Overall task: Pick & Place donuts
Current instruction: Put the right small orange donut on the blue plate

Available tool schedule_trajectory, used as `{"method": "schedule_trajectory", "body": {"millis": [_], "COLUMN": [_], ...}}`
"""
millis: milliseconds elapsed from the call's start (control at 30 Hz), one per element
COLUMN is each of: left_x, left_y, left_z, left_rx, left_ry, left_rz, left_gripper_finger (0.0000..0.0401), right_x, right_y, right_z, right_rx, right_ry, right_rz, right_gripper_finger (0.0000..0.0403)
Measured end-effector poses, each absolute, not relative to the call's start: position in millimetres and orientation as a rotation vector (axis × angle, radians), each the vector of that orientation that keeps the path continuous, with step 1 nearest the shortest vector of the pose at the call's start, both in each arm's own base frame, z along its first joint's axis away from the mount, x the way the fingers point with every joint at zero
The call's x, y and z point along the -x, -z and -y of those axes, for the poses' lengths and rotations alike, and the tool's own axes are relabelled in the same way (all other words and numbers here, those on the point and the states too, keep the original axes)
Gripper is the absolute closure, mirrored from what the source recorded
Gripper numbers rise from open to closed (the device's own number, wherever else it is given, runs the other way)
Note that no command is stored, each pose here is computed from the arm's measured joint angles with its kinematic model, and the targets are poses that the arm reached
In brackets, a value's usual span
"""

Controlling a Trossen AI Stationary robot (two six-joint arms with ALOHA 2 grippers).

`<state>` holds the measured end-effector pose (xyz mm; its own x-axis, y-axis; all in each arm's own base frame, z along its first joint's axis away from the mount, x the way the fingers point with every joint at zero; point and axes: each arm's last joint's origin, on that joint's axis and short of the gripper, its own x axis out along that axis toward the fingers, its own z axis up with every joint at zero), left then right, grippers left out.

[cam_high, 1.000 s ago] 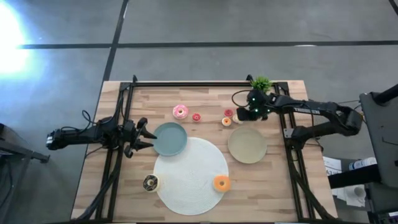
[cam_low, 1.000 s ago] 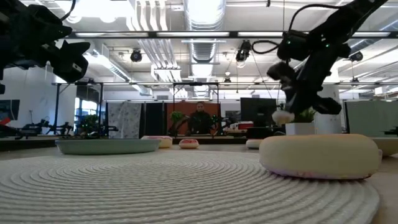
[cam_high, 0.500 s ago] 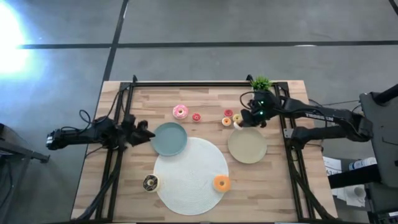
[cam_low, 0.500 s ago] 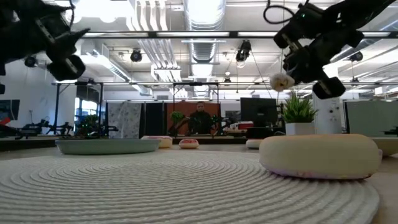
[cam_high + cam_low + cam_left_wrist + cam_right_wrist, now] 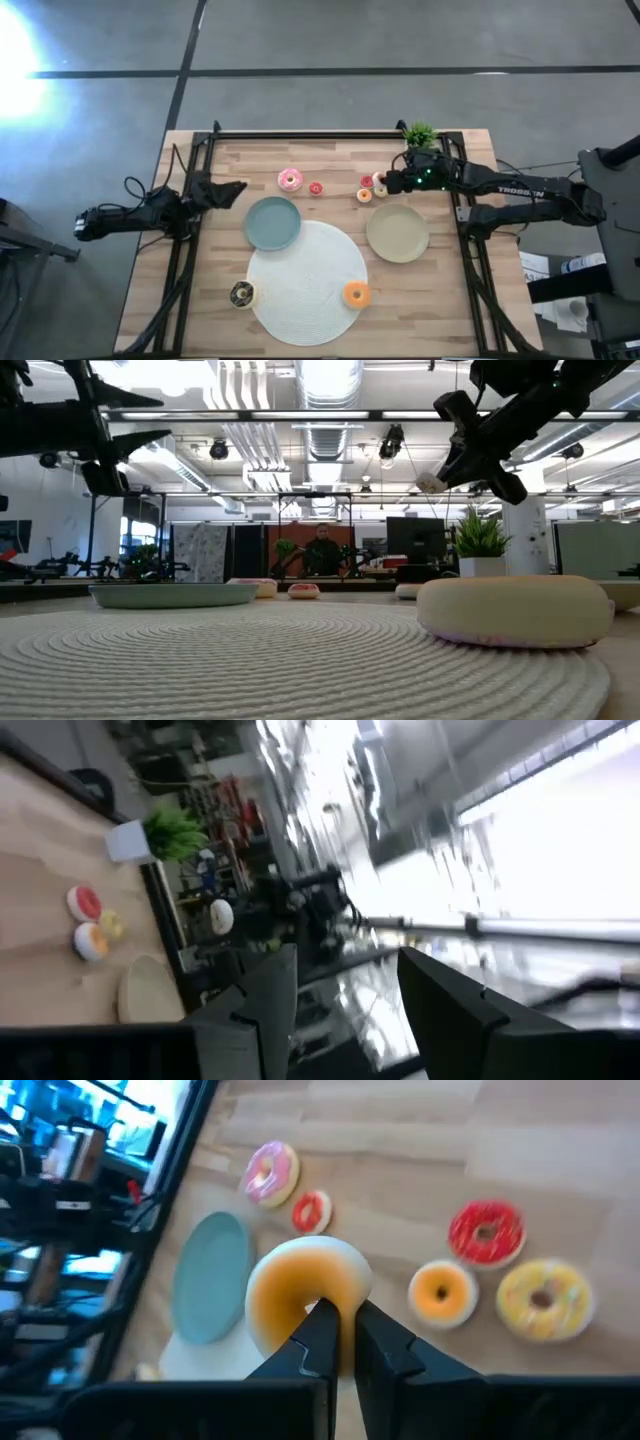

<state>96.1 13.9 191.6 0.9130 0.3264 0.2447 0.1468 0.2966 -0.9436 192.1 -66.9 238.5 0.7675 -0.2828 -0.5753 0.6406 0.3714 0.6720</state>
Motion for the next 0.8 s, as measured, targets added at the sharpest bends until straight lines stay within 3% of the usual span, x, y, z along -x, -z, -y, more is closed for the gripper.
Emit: {"method": "schedule_trajectory", "body": {"millis": [300, 567, 800], "left_x": [-99.3, -115.9, -140.9], "left_y": [-188.3, -191.7, -213.9], "left_z": [-14.9, -14.3, -14.5], "left_rx": [1.428, 1.563, 1.462], "left_ry": [-0.15, -0.165, -0.195], "left_rz": [0.441, 0.327, 0.212], "left_gripper_finger": [0.0252, 0.0252, 0.0252], "right_x": [-198.6, -210.4, -237.7], "right_y": [-242.8, -265.1, -288.8], "right_z": [56.9, 57.6, 63.6], "right_rx": [-0.815, -0.592, -0.44], "right_ry": [0.747, 0.718, 0.694], "right_rz": [-0.293, -0.126, -0.158], "right_gripper_finger": [0.039, 0.039, 0.039]}}
